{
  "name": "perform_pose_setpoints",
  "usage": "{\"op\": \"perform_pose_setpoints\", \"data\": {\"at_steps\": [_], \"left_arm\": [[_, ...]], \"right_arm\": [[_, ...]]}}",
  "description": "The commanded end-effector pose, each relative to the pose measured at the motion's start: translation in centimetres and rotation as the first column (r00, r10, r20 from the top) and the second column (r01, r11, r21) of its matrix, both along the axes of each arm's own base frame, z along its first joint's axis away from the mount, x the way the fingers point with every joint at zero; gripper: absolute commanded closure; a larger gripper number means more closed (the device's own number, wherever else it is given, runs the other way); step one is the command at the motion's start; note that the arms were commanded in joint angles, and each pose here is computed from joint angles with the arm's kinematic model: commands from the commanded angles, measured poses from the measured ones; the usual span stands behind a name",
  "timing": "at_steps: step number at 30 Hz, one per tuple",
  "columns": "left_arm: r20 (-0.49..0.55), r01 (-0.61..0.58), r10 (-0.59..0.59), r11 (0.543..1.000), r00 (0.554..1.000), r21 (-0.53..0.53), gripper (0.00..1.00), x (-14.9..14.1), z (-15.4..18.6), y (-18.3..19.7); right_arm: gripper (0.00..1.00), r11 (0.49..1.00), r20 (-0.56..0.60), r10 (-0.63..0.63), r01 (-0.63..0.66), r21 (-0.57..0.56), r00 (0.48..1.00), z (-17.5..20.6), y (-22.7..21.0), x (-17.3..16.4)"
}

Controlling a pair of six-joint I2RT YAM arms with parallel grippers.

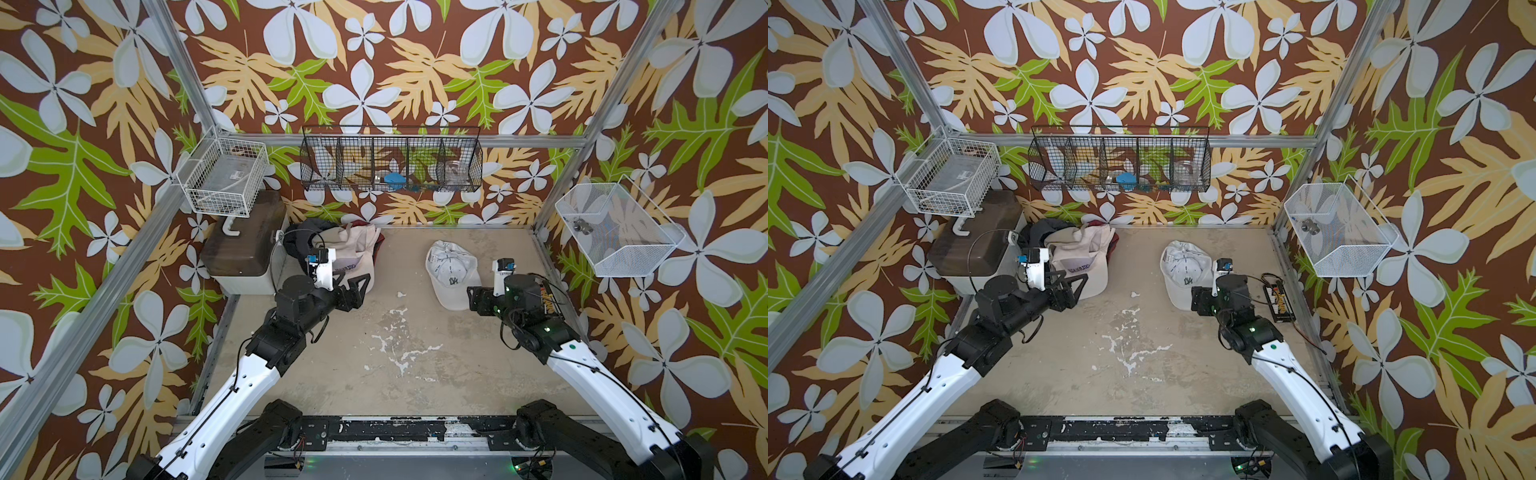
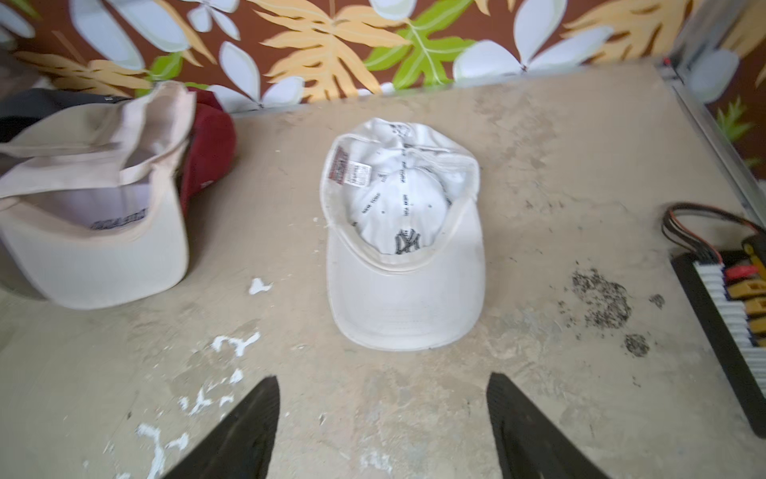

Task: Open the adjustable buckle of the baseball cap
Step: Place the baseball cap on the baseball cap, then move the baseball cap to the center of the board.

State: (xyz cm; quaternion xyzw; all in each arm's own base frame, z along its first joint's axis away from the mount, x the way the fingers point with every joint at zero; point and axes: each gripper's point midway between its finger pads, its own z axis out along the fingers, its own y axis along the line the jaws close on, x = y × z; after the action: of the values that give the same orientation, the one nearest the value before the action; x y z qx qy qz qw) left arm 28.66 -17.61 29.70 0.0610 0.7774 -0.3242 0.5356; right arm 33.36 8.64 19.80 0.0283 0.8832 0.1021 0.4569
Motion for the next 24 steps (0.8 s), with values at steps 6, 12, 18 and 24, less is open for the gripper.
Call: {"op": "perform_pose_setpoints", "data": {"at_steps": [6,12,18,24], "left_arm": [[-0.035,0.065,-0.067,0.996,0.997,-0.062,0.15,-2.4,-1.6,-1.8],[-0.077,0.102,-0.107,0.992,0.991,-0.068,0.15,-4.0,-3.6,-3.0],[-0.114,0.153,-0.158,0.987,0.981,-0.053,0.15,-6.0,-5.4,-5.1],[-0.125,0.183,-0.188,0.982,0.974,-0.049,0.16,-7.3,-5.9,-6.2]], "right_arm": [[0.20,0.996,-0.013,-0.075,0.074,-0.053,0.997,-1.5,-1.7,6.8],[0.20,0.987,-0.070,-0.129,0.120,-0.109,0.989,-4.0,-3.4,10.3],[0.21,0.985,-0.136,-0.129,0.111,-0.130,0.982,-7.0,-4.2,13.4],[0.23,0.982,-0.215,-0.111,0.073,-0.176,0.970,-10.1,-3.9,15.8]]}}
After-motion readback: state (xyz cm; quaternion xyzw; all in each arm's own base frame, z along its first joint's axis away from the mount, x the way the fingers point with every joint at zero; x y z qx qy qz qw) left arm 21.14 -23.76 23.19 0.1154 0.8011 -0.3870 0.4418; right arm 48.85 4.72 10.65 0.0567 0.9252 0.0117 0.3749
